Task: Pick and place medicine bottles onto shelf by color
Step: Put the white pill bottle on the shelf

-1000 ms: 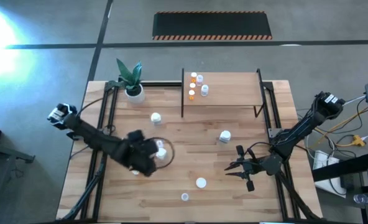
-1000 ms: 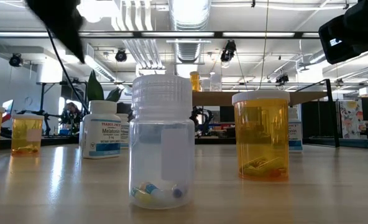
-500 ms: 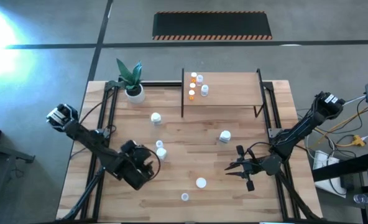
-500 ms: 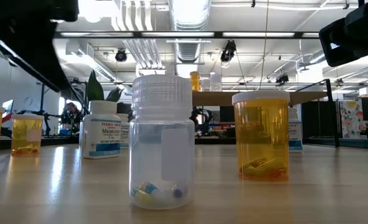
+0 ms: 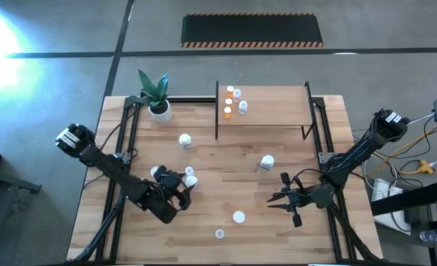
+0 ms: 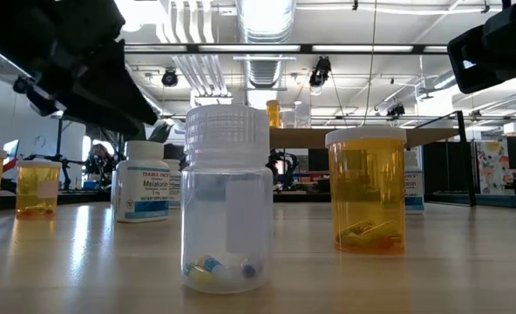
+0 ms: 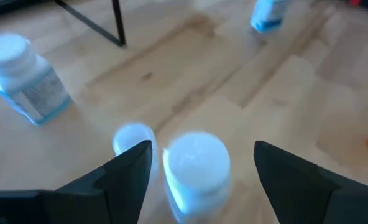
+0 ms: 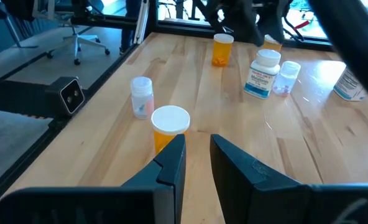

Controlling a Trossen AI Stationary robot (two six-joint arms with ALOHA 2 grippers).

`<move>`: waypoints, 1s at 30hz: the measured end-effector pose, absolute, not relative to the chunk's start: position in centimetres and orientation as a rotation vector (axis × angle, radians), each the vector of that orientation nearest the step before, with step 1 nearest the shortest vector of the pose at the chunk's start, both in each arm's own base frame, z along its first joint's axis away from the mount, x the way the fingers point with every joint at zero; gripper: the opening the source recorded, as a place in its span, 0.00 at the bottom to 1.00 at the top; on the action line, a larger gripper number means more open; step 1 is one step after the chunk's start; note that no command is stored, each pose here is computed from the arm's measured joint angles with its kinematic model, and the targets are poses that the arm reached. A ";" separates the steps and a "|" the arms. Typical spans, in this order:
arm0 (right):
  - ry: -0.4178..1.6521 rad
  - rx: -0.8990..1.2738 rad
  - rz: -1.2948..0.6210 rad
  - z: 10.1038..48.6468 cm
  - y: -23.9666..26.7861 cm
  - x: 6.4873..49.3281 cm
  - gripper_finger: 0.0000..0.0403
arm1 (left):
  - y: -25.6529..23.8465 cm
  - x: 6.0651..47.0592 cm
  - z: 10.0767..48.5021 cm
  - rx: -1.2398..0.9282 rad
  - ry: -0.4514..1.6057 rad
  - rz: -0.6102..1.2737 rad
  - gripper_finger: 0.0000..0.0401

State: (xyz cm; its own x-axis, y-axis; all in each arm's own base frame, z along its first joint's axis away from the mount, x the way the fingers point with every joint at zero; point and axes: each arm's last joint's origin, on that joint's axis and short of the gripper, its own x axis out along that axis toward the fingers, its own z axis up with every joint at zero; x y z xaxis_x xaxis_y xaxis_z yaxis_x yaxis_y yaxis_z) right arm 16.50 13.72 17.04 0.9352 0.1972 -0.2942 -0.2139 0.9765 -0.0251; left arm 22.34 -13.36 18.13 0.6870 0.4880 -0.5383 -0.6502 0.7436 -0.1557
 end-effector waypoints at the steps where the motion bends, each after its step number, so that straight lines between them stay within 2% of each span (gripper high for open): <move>1: 0.295 -0.056 0.210 17.0 13.7 16.5 0.16 | -13.2 22.4 18.2 -0.350 0.489 0.660 0.66; 11: 0.294 -0.055 0.210 17.0 13.7 16.5 0.16 | -12.4 24.1 16.0 -0.305 0.534 0.735 0.66; 14: 0.294 -0.055 0.210 17.0 13.7 16.5 0.16 | -12.5 24.2 14.4 -0.247 0.630 0.743 0.66; 21: 0.294 -0.055 0.209 17.0 13.7 16.5 0.16 | -12.8 24.7 13.8 -0.232 0.670 0.728 0.66; 30: 0.294 -0.055 0.209 17.0 13.7 16.5 0.16 | -12.8 24.6 17.0 -0.133 0.747 0.621 0.66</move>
State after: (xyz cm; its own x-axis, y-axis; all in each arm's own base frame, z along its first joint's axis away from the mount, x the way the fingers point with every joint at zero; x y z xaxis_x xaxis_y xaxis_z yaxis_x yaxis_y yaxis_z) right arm 16.52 13.70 17.04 0.9356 0.1963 -0.2936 -0.2122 0.9770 -0.0230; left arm 24.60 -12.79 17.00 0.5646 0.4804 -0.6711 -0.5723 0.8138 0.1010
